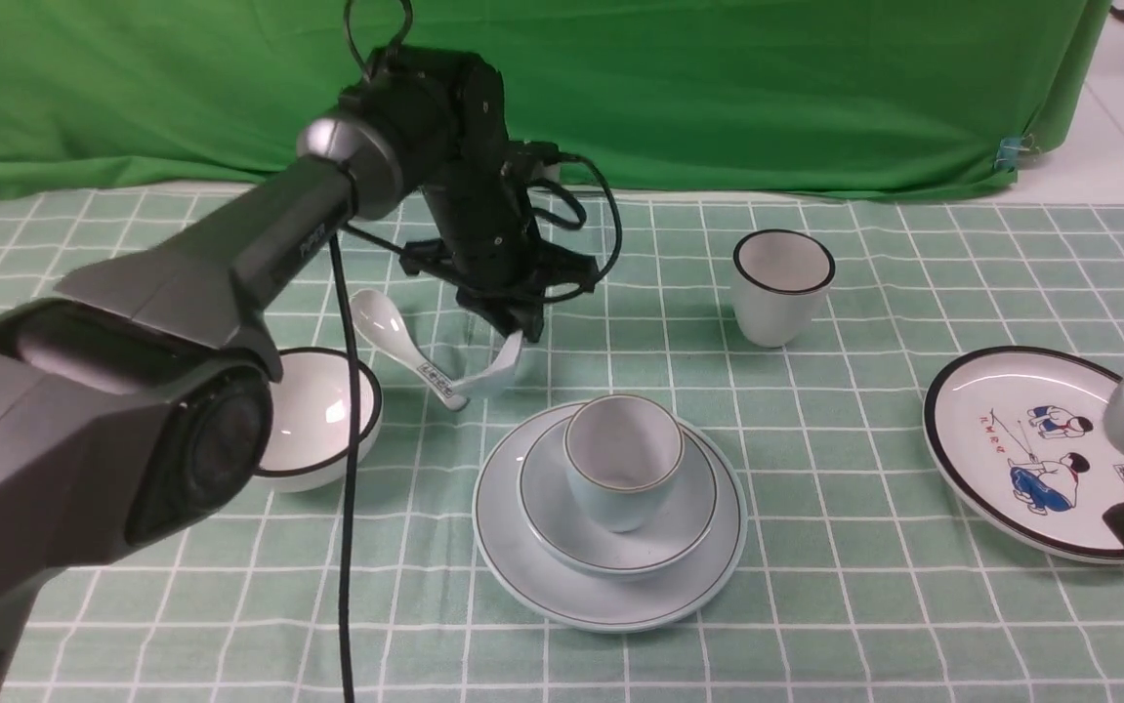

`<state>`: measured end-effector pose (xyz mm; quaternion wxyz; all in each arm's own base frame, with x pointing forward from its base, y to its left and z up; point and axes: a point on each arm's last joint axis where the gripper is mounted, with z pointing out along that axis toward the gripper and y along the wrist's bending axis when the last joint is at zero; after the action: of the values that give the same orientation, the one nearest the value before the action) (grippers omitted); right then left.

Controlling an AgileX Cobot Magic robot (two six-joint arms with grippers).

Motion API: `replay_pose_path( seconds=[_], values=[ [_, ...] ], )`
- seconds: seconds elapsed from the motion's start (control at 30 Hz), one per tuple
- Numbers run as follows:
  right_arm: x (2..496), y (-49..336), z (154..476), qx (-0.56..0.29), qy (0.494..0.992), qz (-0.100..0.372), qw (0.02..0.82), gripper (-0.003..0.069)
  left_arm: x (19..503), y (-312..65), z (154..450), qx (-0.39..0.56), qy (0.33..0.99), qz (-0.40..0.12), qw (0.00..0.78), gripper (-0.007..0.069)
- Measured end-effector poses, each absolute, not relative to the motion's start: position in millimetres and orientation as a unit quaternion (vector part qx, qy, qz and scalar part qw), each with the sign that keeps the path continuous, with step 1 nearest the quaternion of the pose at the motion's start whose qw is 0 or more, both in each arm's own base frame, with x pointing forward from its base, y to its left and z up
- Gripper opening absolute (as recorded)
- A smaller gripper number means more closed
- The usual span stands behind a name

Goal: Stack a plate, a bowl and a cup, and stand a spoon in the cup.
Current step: Use the left arm to grab a blue soup spoon, then use the left arm to put the blue soup spoon into the blue teacup in the middle

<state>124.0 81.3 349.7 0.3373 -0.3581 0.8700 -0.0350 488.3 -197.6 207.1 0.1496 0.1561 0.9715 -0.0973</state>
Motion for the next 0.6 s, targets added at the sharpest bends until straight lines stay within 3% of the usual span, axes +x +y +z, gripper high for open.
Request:
replay_pose_path(
  seconds=[0.13,0.2,0.23,0.27,0.33,0.6],
  values=[
    [117,73,357,-0.350,0.864,-0.034,0.361,0.0144,473,-198,272,0.176,0.954,-0.127,0.207,0.0103],
    [113,68,361,-0.342,0.860,-0.031,0.379,0.0144,463,-200,303,0.187,0.941,-0.155,0.236,0.0103],
    [110,65,364,-0.336,0.858,-0.028,0.387,0.0144,447,-202,340,0.203,0.922,-0.190,0.269,0.0103],
    [110,64,364,-0.335,0.857,-0.027,0.390,0.0144,445,-203,344,0.203,0.921,-0.194,0.271,0.0103],
    [107,62,366,-0.332,0.856,-0.025,0.396,0.0144,417,-211,387,0.234,0.894,-0.229,0.304,0.0103],
    [107,62,366,-0.331,0.856,-0.026,0.397,0.0144,352,-250,439,0.306,0.854,-0.251,0.337,0.0103]
  ],
)
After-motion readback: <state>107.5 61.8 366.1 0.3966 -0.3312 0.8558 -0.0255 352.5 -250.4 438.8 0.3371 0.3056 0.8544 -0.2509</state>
